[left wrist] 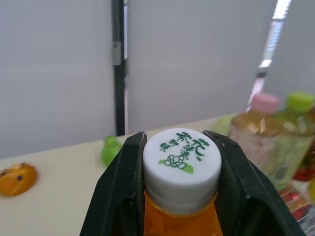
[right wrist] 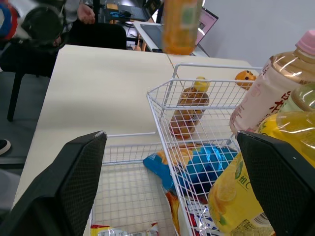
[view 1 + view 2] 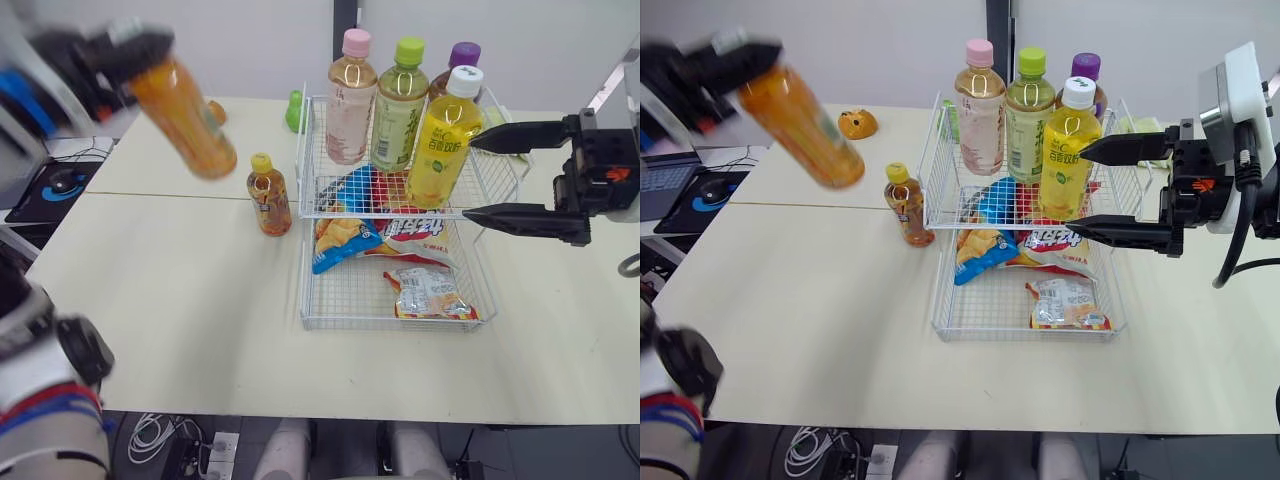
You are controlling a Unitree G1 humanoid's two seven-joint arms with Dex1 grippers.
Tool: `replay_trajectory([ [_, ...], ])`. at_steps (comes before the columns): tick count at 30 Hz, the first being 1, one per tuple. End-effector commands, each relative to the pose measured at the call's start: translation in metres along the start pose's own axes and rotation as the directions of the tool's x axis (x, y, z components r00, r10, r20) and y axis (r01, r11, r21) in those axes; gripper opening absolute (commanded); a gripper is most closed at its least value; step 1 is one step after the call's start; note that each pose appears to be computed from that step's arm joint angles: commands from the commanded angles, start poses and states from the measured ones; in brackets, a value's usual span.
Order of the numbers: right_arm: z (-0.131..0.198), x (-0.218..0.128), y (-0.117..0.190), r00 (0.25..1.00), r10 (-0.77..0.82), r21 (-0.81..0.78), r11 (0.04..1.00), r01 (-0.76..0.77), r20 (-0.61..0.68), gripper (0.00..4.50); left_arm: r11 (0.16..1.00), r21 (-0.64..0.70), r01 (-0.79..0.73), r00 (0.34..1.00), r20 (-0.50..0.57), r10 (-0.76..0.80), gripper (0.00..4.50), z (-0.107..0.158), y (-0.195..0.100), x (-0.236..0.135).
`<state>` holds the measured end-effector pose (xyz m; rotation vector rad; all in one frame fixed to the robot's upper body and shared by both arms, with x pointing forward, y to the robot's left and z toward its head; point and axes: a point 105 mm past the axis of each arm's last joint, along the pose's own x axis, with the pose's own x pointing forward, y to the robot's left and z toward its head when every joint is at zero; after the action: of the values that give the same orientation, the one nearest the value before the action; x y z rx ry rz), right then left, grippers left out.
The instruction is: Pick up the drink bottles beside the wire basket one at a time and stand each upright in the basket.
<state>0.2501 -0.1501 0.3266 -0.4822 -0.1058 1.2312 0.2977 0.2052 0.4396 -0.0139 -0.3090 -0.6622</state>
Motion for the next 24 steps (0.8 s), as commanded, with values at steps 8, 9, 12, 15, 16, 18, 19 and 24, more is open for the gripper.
replay_trajectory([
  [8, 0.013, -0.012, -0.002, 0.995, -0.094, -0.083, 0.992, 0.096, 0.031, 4.50, 0.886, 0.042, 0.462, 0.885, -0.081, -0.458, 1.37, 0.018, -0.078, 0.055],
  [9, 0.013, -0.011, -0.002, 0.995, -0.095, -0.081, 0.992, 0.097, 0.035, 4.50, 0.881, 0.044, 0.471, 0.880, -0.094, -0.466, 1.37, 0.014, -0.079, 0.058],
  [12, 0.017, -0.014, -0.004, 0.990, -0.124, -0.052, 0.991, 0.127, 0.067, 4.50, 0.868, 0.111, 0.484, 0.871, -0.164, -0.464, 1.37, -0.020, -0.087, 0.085],
  [15, 0.017, -0.015, -0.005, 0.988, -0.144, -0.056, 0.987, 0.147, 0.063, 4.50, 0.861, 0.107, 0.498, 0.861, -0.179, -0.476, 1.37, -0.043, -0.095, 0.104],
  [16, 0.017, -0.015, -0.005, 0.987, -0.147, -0.060, 0.987, 0.151, 0.060, 4.50, 0.857, 0.104, 0.505, 0.856, -0.181, -0.483, 1.37, -0.048, -0.098, 0.108],
  [18, 0.016, -0.017, -0.006, 0.986, -0.157, -0.057, 0.986, 0.159, 0.051, 4.50, 0.852, 0.085, 0.517, 0.848, -0.185, -0.497, 1.37, -0.058, -0.104, 0.114],
  [19, 0.016, -0.018, -0.005, 0.986, -0.160, -0.054, 0.985, 0.162, 0.047, 4.50, 0.845, 0.081, 0.528, 0.841, -0.189, -0.507, 1.37, -0.062, -0.107, 0.116],
  [24, 0.017, -0.021, -0.003, 0.985, -0.169, -0.051, 0.984, 0.171, 0.041, 4.50, 0.831, 0.065, 0.553, 0.823, -0.198, -0.532, 1.37, -0.076, -0.116, 0.123],
])
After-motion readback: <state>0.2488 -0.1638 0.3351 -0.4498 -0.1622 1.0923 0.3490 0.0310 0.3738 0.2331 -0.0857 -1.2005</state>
